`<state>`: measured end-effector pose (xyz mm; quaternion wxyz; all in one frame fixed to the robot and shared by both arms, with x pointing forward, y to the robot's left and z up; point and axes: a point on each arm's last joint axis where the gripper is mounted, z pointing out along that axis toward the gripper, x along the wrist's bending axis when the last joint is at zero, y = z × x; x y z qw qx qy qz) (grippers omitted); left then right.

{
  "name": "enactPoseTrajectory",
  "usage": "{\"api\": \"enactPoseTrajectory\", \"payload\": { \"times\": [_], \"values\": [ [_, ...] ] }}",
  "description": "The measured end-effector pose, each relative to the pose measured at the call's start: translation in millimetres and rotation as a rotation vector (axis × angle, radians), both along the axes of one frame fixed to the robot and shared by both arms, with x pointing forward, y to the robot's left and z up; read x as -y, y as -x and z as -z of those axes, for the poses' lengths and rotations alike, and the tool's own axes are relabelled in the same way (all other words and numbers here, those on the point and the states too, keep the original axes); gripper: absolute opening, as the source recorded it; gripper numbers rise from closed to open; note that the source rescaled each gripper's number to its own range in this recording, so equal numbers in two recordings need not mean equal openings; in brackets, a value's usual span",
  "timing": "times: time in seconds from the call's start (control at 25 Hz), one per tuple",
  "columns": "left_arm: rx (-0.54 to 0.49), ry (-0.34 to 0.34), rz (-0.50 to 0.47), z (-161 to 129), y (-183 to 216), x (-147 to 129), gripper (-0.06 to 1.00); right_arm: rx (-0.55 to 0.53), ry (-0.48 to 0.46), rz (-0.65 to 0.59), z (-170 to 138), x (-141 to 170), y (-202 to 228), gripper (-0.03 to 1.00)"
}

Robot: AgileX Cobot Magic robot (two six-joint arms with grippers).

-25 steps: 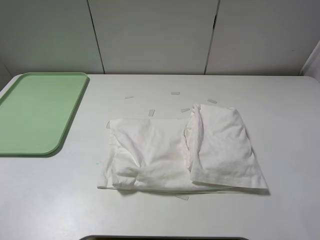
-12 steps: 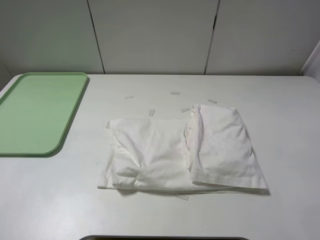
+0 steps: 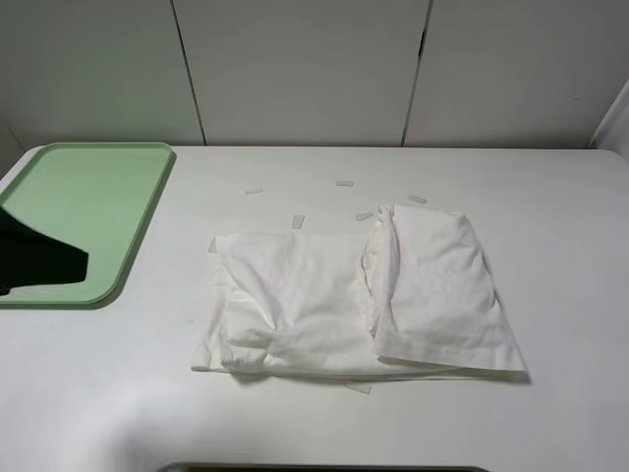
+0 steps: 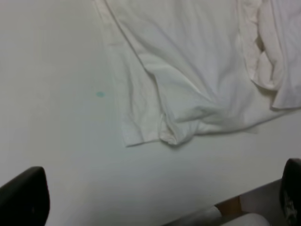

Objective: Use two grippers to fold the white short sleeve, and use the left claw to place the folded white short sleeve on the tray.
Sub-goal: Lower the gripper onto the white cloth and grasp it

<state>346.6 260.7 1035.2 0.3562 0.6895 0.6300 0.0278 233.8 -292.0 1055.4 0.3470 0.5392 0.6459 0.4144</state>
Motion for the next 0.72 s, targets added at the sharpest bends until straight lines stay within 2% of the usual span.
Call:
{"api": "enactPoseTrajectory", "payload": {
  "times": [0.08,0.12,0.24,0.32,0.44,0.72],
  "values": [
    [-0.037,0.008,-0.005,6,-11,0,0.98,0.000,0.000,0.000,0,0,0,1.00],
    [-0.097,0.015,-0.028,19,-32,-1,0.98,0.000,0.000,0.000,0,0,0,1.00],
    [-0.172,0.018,-0.055,42,-59,-2,0.98,0.000,0.000,0.000,0,0,0,1.00],
    [-0.192,0.023,-0.059,49,-66,-2,0.98,0.000,0.000,0.000,0,0,0,1.00],
    [-0.255,0.066,-0.038,75,-86,3,0.98,0.000,0.000,0.000,0,0,0,1.00],
    [-0.266,0.095,0.008,109,-106,22,0.98,0.000,0.000,0.000,0,0,0,1.00]
  ]
}}
